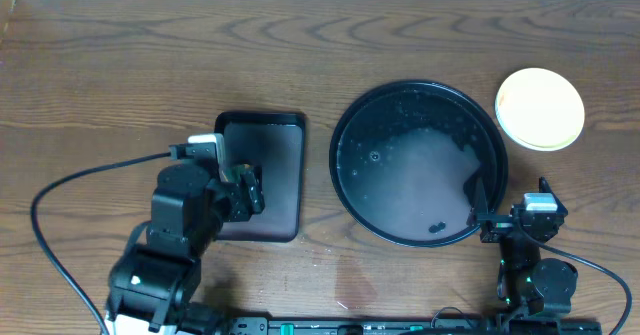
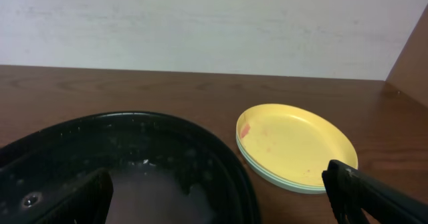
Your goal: Clean dirty plates on tray and stack at the side
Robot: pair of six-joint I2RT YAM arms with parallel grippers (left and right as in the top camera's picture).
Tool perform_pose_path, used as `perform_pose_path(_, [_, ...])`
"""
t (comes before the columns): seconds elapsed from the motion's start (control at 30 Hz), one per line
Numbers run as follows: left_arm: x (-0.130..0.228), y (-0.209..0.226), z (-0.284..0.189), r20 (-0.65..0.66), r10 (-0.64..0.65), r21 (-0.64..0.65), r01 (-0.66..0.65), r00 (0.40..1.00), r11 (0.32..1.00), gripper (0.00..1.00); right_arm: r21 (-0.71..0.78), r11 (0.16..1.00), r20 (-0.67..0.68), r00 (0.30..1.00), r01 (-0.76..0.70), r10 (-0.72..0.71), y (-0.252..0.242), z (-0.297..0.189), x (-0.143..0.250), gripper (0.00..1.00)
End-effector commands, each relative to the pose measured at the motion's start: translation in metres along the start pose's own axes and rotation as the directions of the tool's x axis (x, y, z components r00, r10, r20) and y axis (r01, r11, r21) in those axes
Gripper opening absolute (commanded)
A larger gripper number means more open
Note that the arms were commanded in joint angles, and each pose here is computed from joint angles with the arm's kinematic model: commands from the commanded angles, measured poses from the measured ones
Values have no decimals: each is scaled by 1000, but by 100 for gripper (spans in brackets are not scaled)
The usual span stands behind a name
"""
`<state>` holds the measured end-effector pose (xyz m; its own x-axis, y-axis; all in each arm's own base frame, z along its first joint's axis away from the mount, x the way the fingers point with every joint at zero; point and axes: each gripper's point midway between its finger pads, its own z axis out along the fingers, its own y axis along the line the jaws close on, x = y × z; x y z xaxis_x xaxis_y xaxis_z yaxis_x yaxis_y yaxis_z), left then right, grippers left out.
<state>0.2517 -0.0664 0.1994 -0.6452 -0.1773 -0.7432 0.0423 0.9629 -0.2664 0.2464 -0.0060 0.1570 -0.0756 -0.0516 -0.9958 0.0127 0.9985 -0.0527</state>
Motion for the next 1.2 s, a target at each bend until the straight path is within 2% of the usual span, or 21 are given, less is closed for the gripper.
perform_pose_path(0.0, [12, 11, 9, 59, 100, 29, -101, 993, 994, 84, 15, 1000, -2, 1000, -17, 17, -3, 0, 1, 99])
perform_pose_path(0.17, [16, 39, 17, 242, 65, -15, -63, 968, 998, 84, 15, 1000, -2, 1000, -17, 17, -3, 0, 1, 99])
perform_pose_path(0.37, [9, 59, 14, 496, 61, -38, -49, 866, 998, 84, 15, 1000, -2, 1000, -17, 17, -3, 0, 1, 99])
perform_pose_path(0.5, [10, 66, 12, 588, 67, -46, -50, 806, 998, 84, 15, 1000, -2, 1000, -17, 17, -3, 0, 1, 99])
perform_pose_path(0.63, [12, 73, 10, 600, 90, -81, -51, 795, 995, 84, 15, 1000, -2, 1000, -17, 17, -3, 0, 1, 99])
perform_pose_path(0.73, [14, 74, 11, 587, 153, -122, -101, 795, 987, 84, 15, 1000, -2, 1000, -17, 17, -3, 0, 1, 99])
perform_pose_path(0.93, [56, 86, 34, 411, 182, -157, -127, 893, 979, 84, 15, 1000, -2, 1000, -17, 17, -3, 0, 1, 99])
perform_pose_path(1.17, [41, 81, 20, 489, 225, -173, -159, 843, 972, 84, 15, 1000, -2, 1000, -17, 17, -3, 0, 1, 99])
